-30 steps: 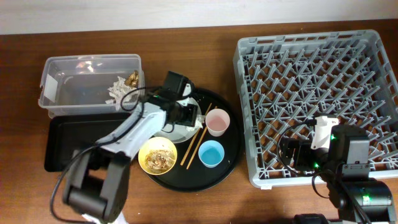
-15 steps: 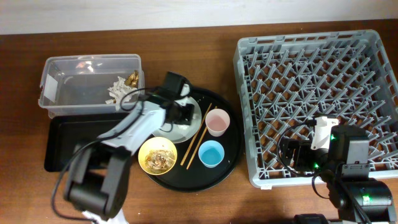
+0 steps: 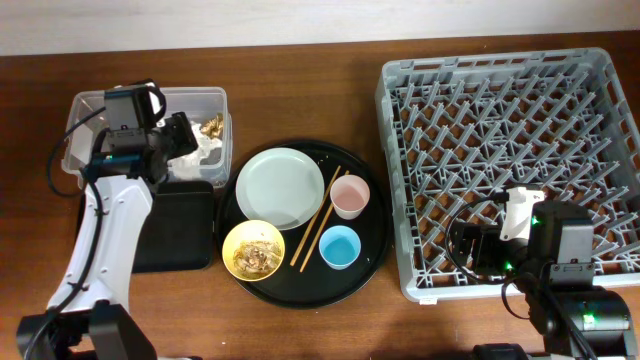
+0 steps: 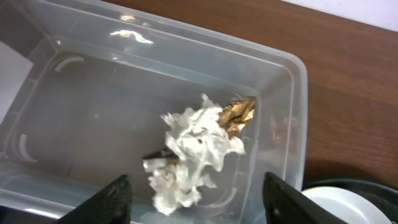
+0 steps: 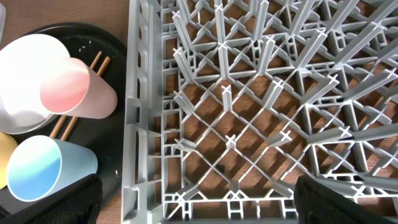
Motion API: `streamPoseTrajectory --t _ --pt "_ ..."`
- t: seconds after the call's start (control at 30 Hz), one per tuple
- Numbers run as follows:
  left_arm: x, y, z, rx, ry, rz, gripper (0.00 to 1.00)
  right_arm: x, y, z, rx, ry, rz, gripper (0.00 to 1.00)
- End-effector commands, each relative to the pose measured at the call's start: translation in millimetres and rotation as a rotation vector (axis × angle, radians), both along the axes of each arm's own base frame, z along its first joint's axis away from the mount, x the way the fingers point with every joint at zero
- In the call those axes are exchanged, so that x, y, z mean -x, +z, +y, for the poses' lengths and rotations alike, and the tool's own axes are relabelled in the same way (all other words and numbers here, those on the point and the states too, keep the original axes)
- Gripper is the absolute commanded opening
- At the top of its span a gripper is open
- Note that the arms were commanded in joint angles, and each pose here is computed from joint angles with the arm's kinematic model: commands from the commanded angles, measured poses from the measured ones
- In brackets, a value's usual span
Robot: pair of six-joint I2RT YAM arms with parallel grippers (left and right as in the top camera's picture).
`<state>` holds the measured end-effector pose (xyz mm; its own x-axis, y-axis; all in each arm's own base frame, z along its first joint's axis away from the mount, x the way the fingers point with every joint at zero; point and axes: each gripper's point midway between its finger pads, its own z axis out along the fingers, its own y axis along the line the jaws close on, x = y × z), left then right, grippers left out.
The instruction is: Sort waste into correct bins and load items into the dishwasher rack
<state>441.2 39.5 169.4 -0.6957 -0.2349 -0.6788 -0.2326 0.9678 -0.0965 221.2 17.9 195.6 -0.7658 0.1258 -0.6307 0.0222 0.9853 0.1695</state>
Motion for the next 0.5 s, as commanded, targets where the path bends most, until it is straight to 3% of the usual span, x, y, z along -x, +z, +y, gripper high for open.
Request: streamPoseTrajectory --t 0.0,0.1,0.17,0.3,0.4,0.47 --pt "13 8 -31 0.110 -0.111 0.016 0.66 -2 9 1 -0.004 -0.003 -0.023 0.99" --pt "50 -8 -90 0.189 -0.263 0.172 0.67 -2 9 1 -0.004 -0.003 -0.023 0.99" --pt "88 -24 -135 0.186 -0.377 0.319 0.67 -2 9 1 -0.004 -0.003 -0.022 0.99" --pt "142 -36 -198 0.147 -0.576 0.463 0.67 -2 9 1 -0.004 -0.003 -0.022 0.99" --pt "163 -38 -226 0.107 -0.672 0.485 0.67 -2 9 1 -0.004 -0.003 -0.021 0.99" --pt "166 -45 -222 0.061 -0.598 0.503 0.66 -1 8 1 -0.004 -0.003 -0.018 0.99"
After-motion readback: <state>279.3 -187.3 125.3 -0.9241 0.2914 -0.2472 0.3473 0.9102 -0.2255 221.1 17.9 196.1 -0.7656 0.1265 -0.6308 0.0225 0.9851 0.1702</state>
